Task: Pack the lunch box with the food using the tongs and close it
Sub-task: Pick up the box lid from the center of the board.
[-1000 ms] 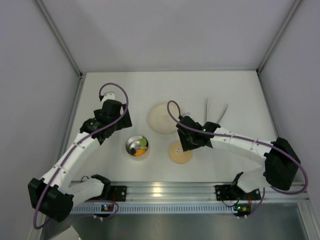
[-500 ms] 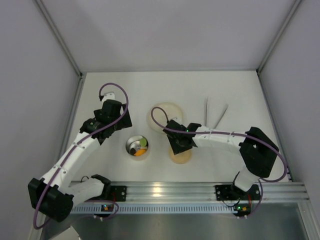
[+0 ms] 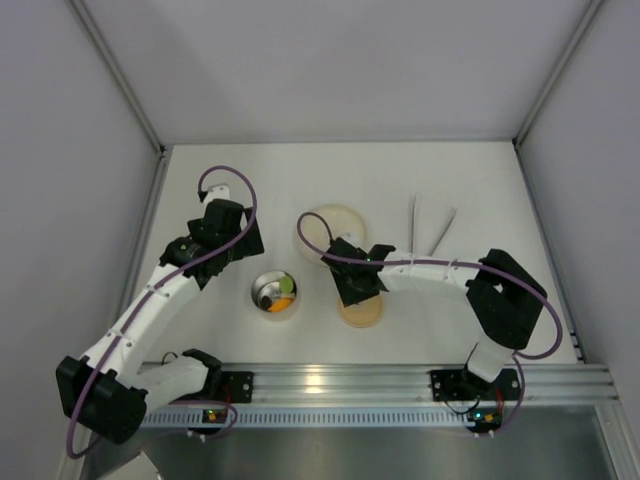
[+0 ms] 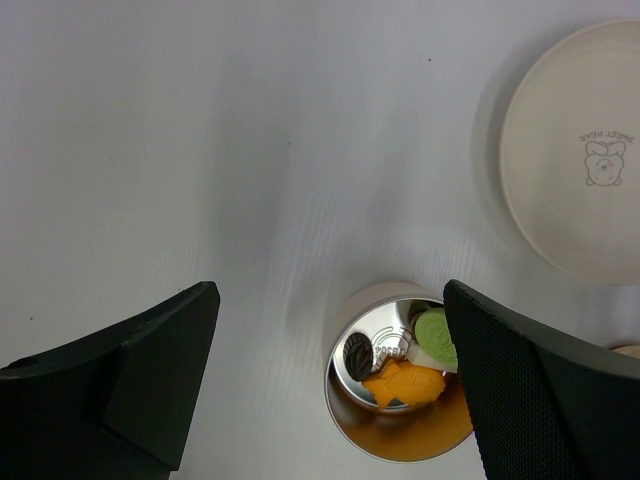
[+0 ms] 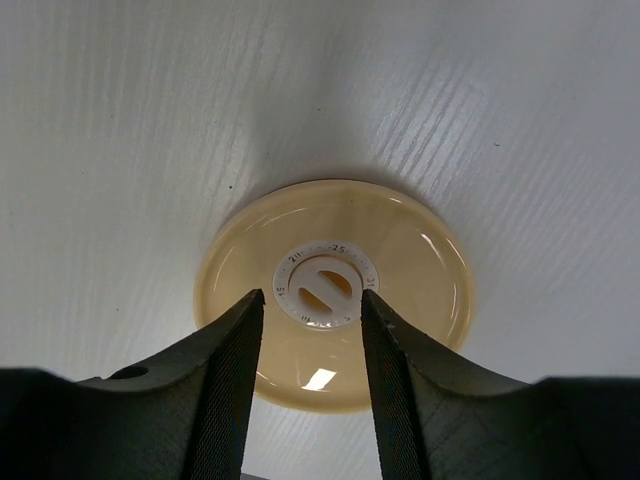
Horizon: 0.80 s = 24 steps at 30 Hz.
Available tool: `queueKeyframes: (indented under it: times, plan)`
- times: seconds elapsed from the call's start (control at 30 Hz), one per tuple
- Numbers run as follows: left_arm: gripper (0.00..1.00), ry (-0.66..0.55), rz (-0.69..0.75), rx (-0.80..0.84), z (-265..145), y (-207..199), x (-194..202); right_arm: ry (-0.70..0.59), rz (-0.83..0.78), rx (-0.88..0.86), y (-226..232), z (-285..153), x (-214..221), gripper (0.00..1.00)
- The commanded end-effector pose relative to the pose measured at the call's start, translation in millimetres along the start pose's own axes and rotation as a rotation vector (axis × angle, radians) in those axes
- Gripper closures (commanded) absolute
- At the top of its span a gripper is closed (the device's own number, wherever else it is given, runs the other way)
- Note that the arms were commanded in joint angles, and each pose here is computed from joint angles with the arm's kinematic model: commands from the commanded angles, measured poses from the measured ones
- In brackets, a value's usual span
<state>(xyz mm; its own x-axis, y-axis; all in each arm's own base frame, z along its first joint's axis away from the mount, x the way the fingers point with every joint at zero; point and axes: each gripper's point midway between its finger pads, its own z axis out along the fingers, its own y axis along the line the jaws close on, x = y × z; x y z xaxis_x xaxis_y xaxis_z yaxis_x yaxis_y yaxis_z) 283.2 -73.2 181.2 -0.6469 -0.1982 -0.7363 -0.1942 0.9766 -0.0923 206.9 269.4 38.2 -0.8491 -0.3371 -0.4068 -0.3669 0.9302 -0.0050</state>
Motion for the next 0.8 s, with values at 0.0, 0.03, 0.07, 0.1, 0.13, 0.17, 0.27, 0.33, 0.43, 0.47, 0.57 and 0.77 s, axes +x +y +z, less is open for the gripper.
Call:
queueKeyframes:
  times: [0.0, 0.03, 0.07, 0.1, 0.13, 0.17, 0.27, 0.33, 0.43, 0.47, 0.57, 0.77]
  plan:
    - [0.01, -0.027, -0.022, 0.009, -1.0, -3.2, -9.4, -0.076, 0.044, -0.023, 5.5, -0.9, -20.3, 0.57]
    - [0.01, -0.029, -0.022, 0.013, -1.8, -4.0, -10.0, -0.072, 0.046, -0.018, 3.3, -0.1, -19.5, 0.58]
    - [0.01, -0.026, -0.022, 0.008, -1.1, -3.0, -9.1, -0.077, 0.049, -0.021, 3.3, 0.2, -20.5, 0.58]
    - [0.01, -0.026, -0.023, 0.008, -1.5, -2.9, -9.1, -0.073, 0.053, -0.018, 1.2, 1.9, -18.9, 0.58]
    - [0.01, -0.026, -0.022, 0.008, -1.3, -3.0, -8.8, -0.073, 0.059, -0.019, 0.4, 2.5, -18.8, 0.59]
    - [0.01, -0.026, -0.022, 0.007, -1.2, -2.6, -8.9, -0.067, 0.063, -0.026, 0.3, 3.7, -18.2, 0.59]
    - [0.01, -0.025, -0.020, 0.008, -0.4, -3.4, -8.9, -0.060, 0.067, -0.039, 1.1, 5.7, -16.0, 0.60]
    - [0.01, -0.024, -0.019, 0.006, -0.2, -3.0, -9.1, -0.055, 0.070, -0.036, -0.4, 7.1, -13.7, 0.60]
    - [0.01, -0.025, -0.019, 0.004, -0.2, -2.8, -9.2, -0.052, 0.075, -0.034, -1.9, 7.4, -11.6, 0.60]
    - [0.01, -0.025, -0.019, 0.005, -0.4, -3.0, -8.7, -0.054, 0.078, -0.033, -3.1, 7.3, -11.8, 0.60]
    - [0.01, -0.025, -0.019, 0.005, -0.3, -3.2, -9.0, -0.054, 0.082, -0.039, -3.5, 6.6, -9.5, 0.61]
    - [0.01, -0.022, -0.018, 0.004, -0.1, -2.8, -8.1, -0.047, 0.088, -0.036, -7.3, 7.3, -4.4, 0.67]
